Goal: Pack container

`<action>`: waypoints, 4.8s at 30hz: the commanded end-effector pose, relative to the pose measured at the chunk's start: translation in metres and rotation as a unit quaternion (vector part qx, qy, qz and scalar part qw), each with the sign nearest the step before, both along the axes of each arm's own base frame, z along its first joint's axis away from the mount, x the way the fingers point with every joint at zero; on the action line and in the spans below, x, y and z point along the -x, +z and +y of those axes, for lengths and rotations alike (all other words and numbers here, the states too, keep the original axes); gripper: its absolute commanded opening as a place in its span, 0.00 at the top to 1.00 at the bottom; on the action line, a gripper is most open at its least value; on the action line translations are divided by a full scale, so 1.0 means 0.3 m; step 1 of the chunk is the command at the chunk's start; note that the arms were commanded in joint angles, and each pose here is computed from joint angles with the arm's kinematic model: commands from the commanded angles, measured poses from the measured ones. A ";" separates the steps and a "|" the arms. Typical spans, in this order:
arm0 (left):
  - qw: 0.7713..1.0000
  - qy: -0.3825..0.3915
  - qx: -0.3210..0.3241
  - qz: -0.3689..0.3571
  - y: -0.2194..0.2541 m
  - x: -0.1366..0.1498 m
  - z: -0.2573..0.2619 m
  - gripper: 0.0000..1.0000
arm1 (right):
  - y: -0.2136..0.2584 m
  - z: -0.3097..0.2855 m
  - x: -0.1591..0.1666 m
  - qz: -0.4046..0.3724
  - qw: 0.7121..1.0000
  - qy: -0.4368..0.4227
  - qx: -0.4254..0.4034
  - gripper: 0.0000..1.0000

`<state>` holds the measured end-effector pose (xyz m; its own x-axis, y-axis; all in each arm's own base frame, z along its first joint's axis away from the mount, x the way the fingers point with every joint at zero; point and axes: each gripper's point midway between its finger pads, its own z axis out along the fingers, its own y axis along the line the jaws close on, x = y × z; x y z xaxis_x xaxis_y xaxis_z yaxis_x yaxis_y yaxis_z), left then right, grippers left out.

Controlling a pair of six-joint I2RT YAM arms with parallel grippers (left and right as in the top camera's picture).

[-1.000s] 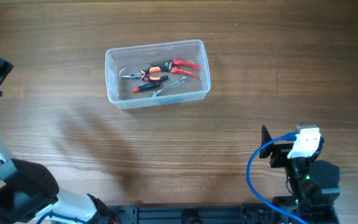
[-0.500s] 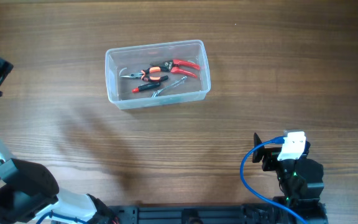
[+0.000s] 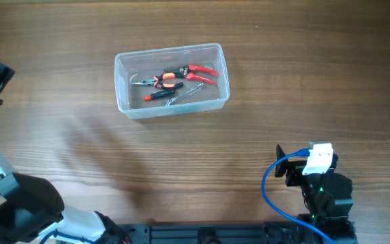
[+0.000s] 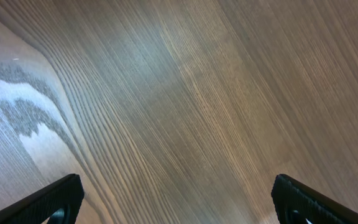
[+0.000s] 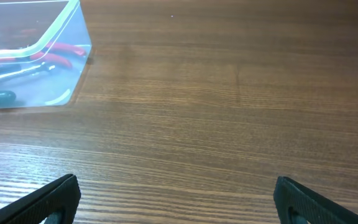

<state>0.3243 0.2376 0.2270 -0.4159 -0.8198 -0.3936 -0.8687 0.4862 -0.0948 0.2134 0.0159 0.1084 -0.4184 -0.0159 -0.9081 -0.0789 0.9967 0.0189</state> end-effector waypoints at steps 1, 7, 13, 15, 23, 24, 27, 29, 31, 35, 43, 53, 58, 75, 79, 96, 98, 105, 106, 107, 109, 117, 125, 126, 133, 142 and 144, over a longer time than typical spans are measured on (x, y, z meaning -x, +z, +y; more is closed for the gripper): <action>1.000 0.004 0.006 -0.001 -0.008 0.001 0.000 0.00 | 0.010 0.005 -0.001 -0.008 1.000 0.001 -0.010 0.00; 1.000 0.004 0.006 -0.001 -0.008 0.001 0.000 0.00 | 0.010 0.005 -0.001 -0.008 1.000 0.001 -0.010 0.00; 1.000 -0.006 0.001 -0.009 0.017 -0.009 -0.027 0.00 | 0.010 0.005 -0.001 -0.008 1.000 0.001 -0.010 0.00; 1.000 -0.017 -0.007 -0.022 0.055 -0.014 -0.058 0.00 | 0.010 0.005 -0.001 -0.008 1.000 0.001 -0.010 0.00; 0.979 -0.165 -0.099 -0.059 0.261 -0.043 -0.329 0.00 | 0.010 0.005 -0.001 -0.008 1.000 0.001 -0.010 0.00; 0.974 -0.188 -0.104 -0.065 0.274 -0.040 -0.383 0.00 | 0.010 0.005 -0.001 -0.008 1.000 0.001 -0.010 0.00; 0.954 -0.230 -0.151 -0.118 0.343 -0.064 -0.505 0.00 | 0.010 0.005 -0.001 -0.008 1.000 0.001 -0.010 0.00; 0.933 -0.241 -0.184 -0.195 0.416 -0.111 -0.568 0.00 | 0.010 0.005 -0.001 -0.008 1.000 0.001 -0.010 0.00; 0.905 -0.247 -0.202 -0.280 0.487 -0.138 -0.629 0.00 | 0.010 0.005 -0.001 -0.008 1.000 0.001 -0.010 0.00; 0.856 -0.249 -0.214 -0.400 0.559 -0.108 -0.690 0.00 | 0.010 0.005 -0.001 -0.008 1.000 0.001 -0.010 0.00; 0.784 -0.350 -0.297 -0.418 0.389 0.048 -0.730 0.00 | 0.010 0.005 -0.001 -0.008 1.000 0.001 -0.010 0.00; 0.761 -0.390 -0.328 -0.401 0.040 0.179 -0.748 0.00 | 0.009 0.005 0.000 -0.008 1.000 0.001 -0.010 0.00; 0.752 -0.368 -0.291 -0.463 0.017 0.248 -0.774 0.00 | 0.010 0.005 -0.001 -0.008 1.000 0.001 -0.010 0.00; 0.828 -0.326 -0.181 -0.419 -0.249 0.305 -0.762 0.00 | 0.010 0.005 -0.001 -0.008 1.000 0.001 -0.010 0.00; 0.836 -0.311 -0.173 -0.417 -0.277 0.302 -0.751 0.00 | 0.010 0.005 -0.001 -0.008 1.000 0.001 -0.010 0.00; 0.838 -0.305 -0.177 -0.416 -0.277 0.302 -0.744 0.00 | 0.010 0.005 -0.001 -0.008 1.000 0.001 -0.010 0.00; 0.838 -0.305 -0.177 -0.416 -0.277 0.302 -0.744 0.00 | 0.010 0.005 -0.001 -0.008 1.000 0.001 -0.010 0.00; 0.838 -0.305 -0.177 -0.416 -0.277 0.302 -0.744 0.00 | 0.010 0.005 -0.001 -0.008 1.000 0.001 -0.010 0.00; 0.838 -0.305 -0.177 -0.416 -0.277 0.302 -0.743 0.00 | 0.009 0.005 0.000 -0.008 1.000 0.001 -0.010 0.00; 0.838 -0.305 -0.177 -0.416 -0.277 0.302 -0.744 0.00 | 0.010 0.005 -0.001 -0.008 1.000 0.001 -0.010 0.00; 0.838 -0.305 -0.177 -0.416 -0.277 0.302 -0.744 0.00 | 0.010 0.005 -0.001 -0.008 1.000 0.001 -0.010 0.00; 0.838 -0.305 -0.177 -0.416 -0.277 0.302 -0.744 0.00 | 0.010 0.005 -0.001 -0.008 1.000 0.001 -0.010 0.00; 0.838 -0.305 -0.177 -0.416 -0.277 0.302 -0.744 0.00 | 0.010 0.005 -0.001 -0.008 1.000 0.001 -0.010 0.00; 0.838 -0.305 -0.177 -0.415 -0.277 0.302 -0.744 0.00 | 0.010 0.005 -0.001 -0.008 1.000 0.001 -0.010 0.00; 0.839 -0.306 -0.176 -0.414 -0.280 0.302 -0.743 0.00 | 0.010 0.005 -0.001 -0.008 1.000 0.001 -0.010 0.00; 0.839 -0.306 -0.176 -0.414 -0.280 0.302 -0.744 0.00 | 0.010 0.005 -0.001 -0.008 1.000 0.001 -0.010 0.00; 0.839 -0.306 -0.176 -0.413 -0.281 0.302 -0.744 0.00 | 0.009 0.005 0.000 -0.008 1.000 0.001 -0.010 0.00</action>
<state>0.2338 0.0126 0.1440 -0.1885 -0.3076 -0.9327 -0.1440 0.9481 -0.2836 0.2134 0.0160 0.1095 -0.4136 -0.0157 -0.9103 -0.0793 0.9967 0.0189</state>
